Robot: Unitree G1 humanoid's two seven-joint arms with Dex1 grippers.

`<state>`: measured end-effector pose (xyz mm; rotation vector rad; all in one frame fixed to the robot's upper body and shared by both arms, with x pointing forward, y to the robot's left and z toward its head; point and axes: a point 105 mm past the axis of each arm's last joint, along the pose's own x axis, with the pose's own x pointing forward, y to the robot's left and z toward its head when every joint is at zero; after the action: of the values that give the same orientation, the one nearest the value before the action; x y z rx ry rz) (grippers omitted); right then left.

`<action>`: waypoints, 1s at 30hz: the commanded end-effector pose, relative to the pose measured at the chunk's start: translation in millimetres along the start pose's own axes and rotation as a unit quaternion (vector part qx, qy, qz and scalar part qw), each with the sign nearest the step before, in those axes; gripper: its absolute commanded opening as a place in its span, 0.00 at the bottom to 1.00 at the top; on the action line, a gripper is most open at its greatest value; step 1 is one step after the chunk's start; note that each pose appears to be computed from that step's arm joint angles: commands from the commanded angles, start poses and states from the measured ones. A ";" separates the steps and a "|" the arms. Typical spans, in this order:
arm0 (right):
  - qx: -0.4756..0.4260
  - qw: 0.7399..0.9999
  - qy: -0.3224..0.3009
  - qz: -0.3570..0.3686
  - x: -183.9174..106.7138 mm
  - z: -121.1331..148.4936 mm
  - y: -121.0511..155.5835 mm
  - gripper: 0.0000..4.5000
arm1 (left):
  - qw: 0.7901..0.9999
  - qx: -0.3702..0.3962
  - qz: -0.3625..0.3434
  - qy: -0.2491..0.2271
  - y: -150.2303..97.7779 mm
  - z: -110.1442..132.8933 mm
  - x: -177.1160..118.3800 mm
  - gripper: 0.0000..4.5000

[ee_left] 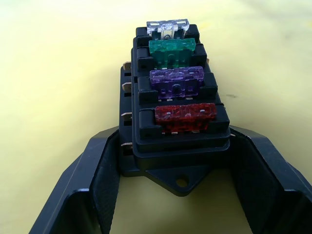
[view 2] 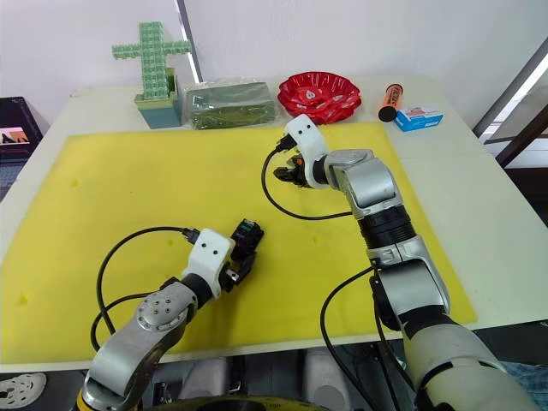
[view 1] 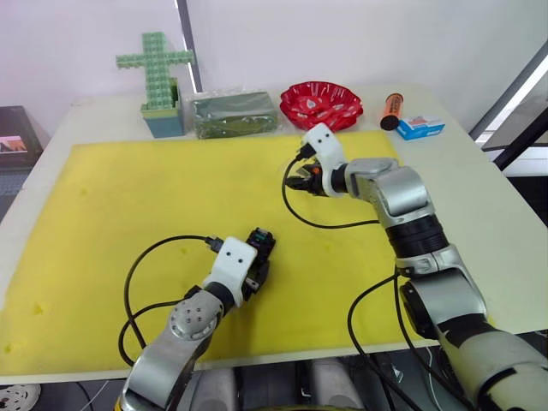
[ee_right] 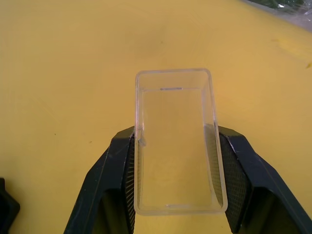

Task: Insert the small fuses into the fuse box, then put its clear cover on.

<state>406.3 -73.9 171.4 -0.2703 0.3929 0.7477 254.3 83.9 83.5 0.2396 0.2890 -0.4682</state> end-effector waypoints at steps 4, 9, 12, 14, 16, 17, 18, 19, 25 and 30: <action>-0.024 0.999 -0.031 0.009 -13.5 15.8 2.7 0.41 | 0.990 0.043 -0.116 -0.064 20.1 25.7 -6.3 0.67; -0.068 0.995 -0.033 0.070 -39.6 17.7 14.2 0.41 | 0.951 0.106 -0.276 -0.092 27.7 35.6 -16.1 0.67; -0.120 0.984 -0.027 0.130 -57.6 17.5 32.4 0.41 | 0.921 0.148 -0.350 -0.091 30.6 34.2 -15.7 0.67; -0.150 0.976 -0.024 0.155 -64.6 17.4 42.9 0.41 | 0.902 0.167 -0.388 -0.089 30.2 32.4 -13.7 0.67; -0.143 0.974 -0.005 0.178 -67.6 14.8 52.9 0.41 | 0.890 0.177 -0.411 -0.084 31.0 30.7 -7.0 0.67; -0.144 0.970 0.003 0.196 -69.3 13.1 60.8 0.41 | 0.885 0.184 -0.419 -0.082 31.4 29.2 -3.5 0.67; -0.145 0.967 0.009 0.209 -70.4 11.9 66.4 0.41 | 0.881 0.189 -0.425 -0.081 32.0 28.0 -1.1 0.67; -0.155 0.961 0.016 0.227 -71.5 8.5 76.8 0.41 | 0.876 0.199 -0.433 -0.079 31.6 26.1 2.8 0.67; -0.170 0.943 0.055 0.281 -71.4 -10.8 109.6 0.41 | 0.855 0.250 -0.451 -0.058 35.1 13.5 19.0 0.67; -0.179 0.941 0.060 0.281 -62.1 -14.8 116.9 0.41 | 0.857 0.265 -0.440 -0.051 38.1 11.8 27.6 0.67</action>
<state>280.2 -41.0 167.0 -0.5393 0.5016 1.3639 294.8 101.9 90.8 0.5821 0.1451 -1.4919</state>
